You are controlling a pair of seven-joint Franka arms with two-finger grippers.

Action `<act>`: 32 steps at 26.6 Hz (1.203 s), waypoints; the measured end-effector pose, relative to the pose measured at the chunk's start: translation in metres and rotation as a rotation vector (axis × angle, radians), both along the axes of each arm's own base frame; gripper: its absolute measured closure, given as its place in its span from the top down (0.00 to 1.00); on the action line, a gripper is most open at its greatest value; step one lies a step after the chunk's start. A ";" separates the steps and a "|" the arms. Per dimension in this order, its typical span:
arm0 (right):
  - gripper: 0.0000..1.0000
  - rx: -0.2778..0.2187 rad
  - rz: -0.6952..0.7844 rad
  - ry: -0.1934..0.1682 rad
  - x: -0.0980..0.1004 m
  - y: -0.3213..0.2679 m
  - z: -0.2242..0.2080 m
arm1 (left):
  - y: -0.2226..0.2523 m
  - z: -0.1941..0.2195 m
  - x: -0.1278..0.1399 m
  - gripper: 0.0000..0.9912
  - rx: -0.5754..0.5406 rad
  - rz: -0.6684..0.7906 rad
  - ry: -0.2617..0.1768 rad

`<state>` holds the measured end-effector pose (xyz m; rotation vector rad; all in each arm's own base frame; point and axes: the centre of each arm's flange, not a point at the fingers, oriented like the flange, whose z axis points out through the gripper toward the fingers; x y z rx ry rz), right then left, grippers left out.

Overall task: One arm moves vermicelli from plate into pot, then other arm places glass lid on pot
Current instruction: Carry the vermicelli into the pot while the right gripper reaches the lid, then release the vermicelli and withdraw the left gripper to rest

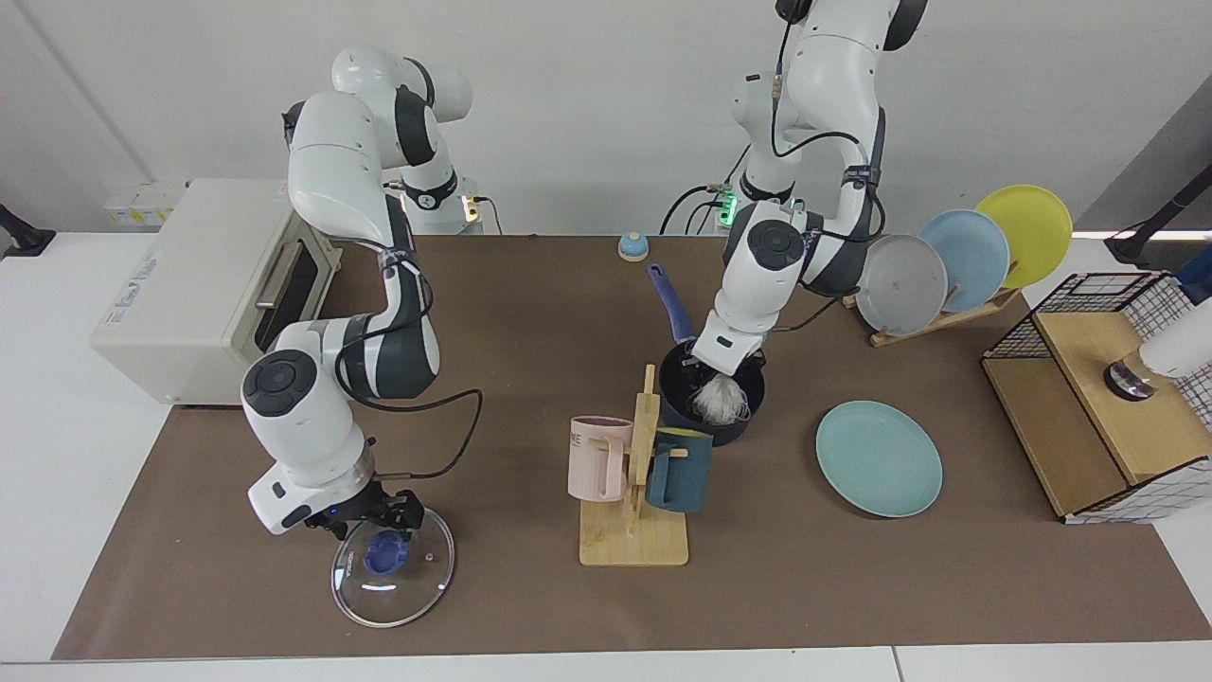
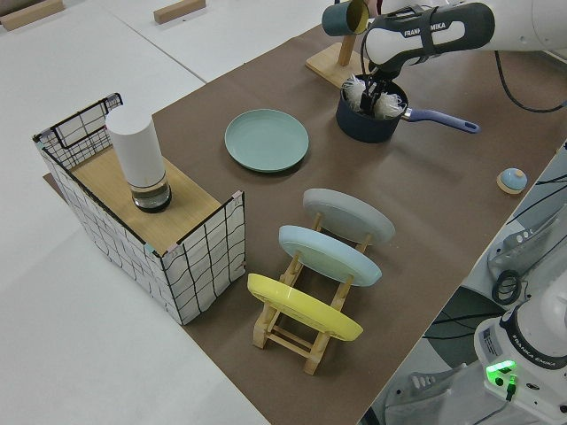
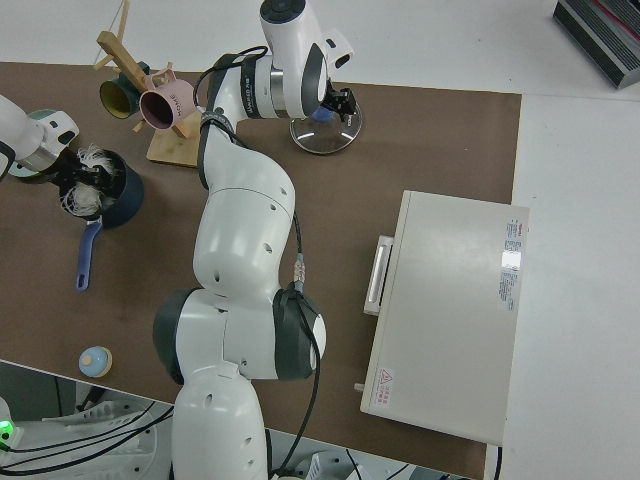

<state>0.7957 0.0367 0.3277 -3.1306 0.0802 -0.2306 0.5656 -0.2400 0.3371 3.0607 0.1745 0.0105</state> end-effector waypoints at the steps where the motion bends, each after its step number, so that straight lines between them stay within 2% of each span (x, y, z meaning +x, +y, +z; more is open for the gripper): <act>1: 0.98 0.000 0.003 -0.003 0.001 0.000 -0.003 | 0.000 0.000 0.000 0.58 0.000 0.001 0.000; 4: 0.98 0.001 0.009 -0.004 0.002 0.003 -0.009 | 0.001 0.002 0.001 0.73 0.000 0.003 -0.003; 5: 0.98 0.001 0.011 -0.004 0.002 0.003 -0.010 | 0.001 0.004 0.001 0.83 -0.001 0.005 -0.007; 6: 0.98 0.001 0.013 -0.005 0.002 0.004 -0.011 | 0.001 0.006 0.002 0.86 -0.002 0.009 -0.011; 7: 0.98 0.001 0.016 -0.005 0.002 0.004 -0.011 | 0.002 0.010 0.003 0.96 -0.002 0.013 -0.017; 8: 0.98 0.000 0.019 -0.005 0.002 0.005 -0.012 | 0.003 0.014 0.004 1.00 -0.002 0.016 -0.022; 12: 0.98 -0.003 0.028 -0.007 0.003 0.009 -0.014 | 0.014 0.041 0.010 1.00 0.014 0.034 -0.023; 21: 0.98 -0.004 0.038 -0.043 0.006 0.012 -0.012 | 0.055 0.137 0.030 1.00 0.062 0.012 -0.001; 25: 0.98 -0.008 0.048 -0.064 0.008 0.011 -0.010 | 0.092 0.166 0.039 1.00 0.068 0.019 0.003; 32: 0.98 -0.014 0.047 -0.091 0.011 0.007 -0.008 | 0.174 0.185 0.050 1.00 0.045 -0.011 -0.004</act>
